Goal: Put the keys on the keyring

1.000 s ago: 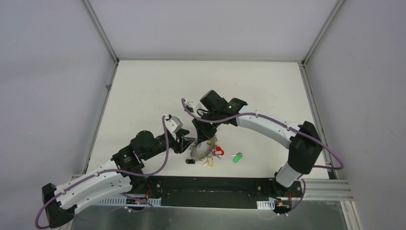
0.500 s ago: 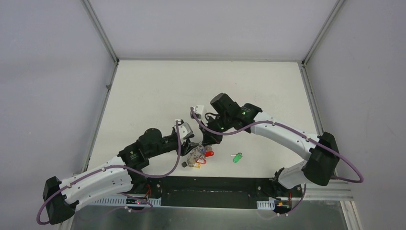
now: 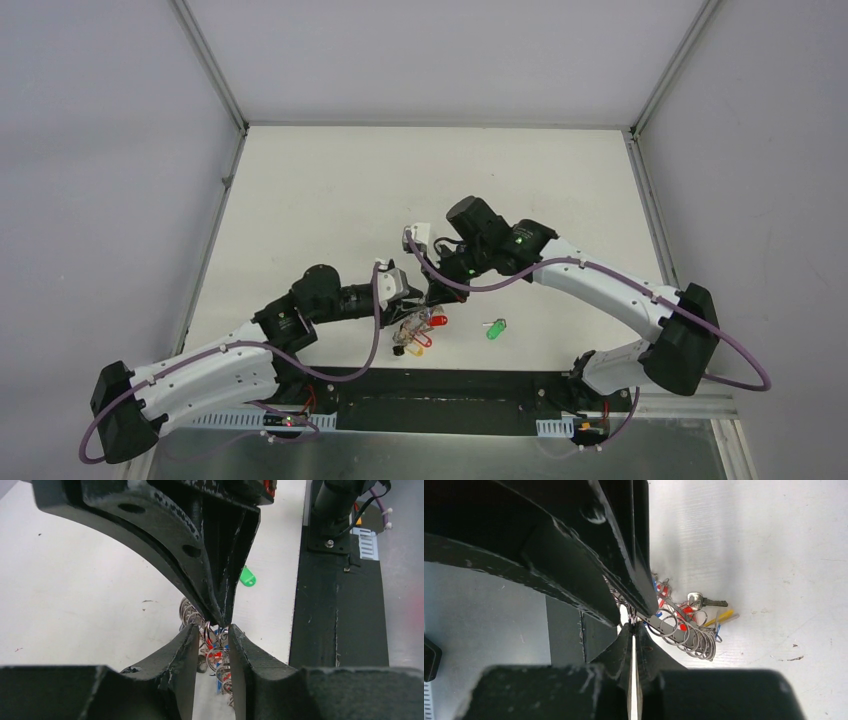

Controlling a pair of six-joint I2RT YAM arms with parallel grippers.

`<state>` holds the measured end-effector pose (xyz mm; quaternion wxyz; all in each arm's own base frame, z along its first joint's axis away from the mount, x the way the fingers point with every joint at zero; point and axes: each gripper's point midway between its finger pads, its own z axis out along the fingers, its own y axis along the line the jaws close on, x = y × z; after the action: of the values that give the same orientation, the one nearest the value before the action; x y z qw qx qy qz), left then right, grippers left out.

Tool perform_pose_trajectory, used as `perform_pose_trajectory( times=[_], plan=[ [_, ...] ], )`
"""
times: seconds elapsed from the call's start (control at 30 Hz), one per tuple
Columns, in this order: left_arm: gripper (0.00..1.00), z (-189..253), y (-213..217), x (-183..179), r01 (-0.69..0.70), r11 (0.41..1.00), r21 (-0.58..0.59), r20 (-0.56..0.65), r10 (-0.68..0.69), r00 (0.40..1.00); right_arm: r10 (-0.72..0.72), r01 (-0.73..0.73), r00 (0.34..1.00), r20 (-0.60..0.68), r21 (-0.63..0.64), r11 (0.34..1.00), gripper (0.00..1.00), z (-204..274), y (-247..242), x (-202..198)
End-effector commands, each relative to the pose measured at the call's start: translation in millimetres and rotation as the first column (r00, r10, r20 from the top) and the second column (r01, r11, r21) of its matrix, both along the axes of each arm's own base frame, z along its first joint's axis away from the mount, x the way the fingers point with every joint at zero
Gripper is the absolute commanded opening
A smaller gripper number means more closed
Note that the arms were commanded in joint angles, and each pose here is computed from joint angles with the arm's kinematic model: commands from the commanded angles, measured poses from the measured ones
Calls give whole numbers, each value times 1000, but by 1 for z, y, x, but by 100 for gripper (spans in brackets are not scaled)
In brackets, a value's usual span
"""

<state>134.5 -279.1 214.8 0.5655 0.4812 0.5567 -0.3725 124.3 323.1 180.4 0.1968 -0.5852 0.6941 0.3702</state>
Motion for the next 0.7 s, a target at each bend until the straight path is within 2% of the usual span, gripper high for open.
perform_pose_trajectory(
  times=[0.0, 0.17, 0.27, 0.4, 0.47, 0.67],
  plan=[
    [28, 24, -8, -1, 25, 998, -49, 41, -23, 999, 43, -51, 997, 70, 120, 991, 0, 31, 8, -1],
    [20, 26, -3, 7, -29, 998, -54, 44, 31, 999, 58, -67, 996, 74, 129, 989, 0, 33, 6, -5],
    [20, 31, -1, 6, -31, 997, -69, 47, 35, 998, 63, -73, 995, 81, 131, 989, 0, 32, 4, -6],
    [29, 39, 0, 3, -23, 995, -93, 43, 27, 999, 64, -75, 994, 85, 130, 989, 0, 31, 3, -7],
    [29, 41, 0, 2, -24, 995, -100, 44, 29, 999, 66, -76, 994, 83, 132, 988, 0, 32, 3, -7],
    [18, 38, -1, 4, -24, 996, -88, 41, 27, 999, 70, -81, 994, 80, 138, 987, 0, 34, 4, -8]
  ],
)
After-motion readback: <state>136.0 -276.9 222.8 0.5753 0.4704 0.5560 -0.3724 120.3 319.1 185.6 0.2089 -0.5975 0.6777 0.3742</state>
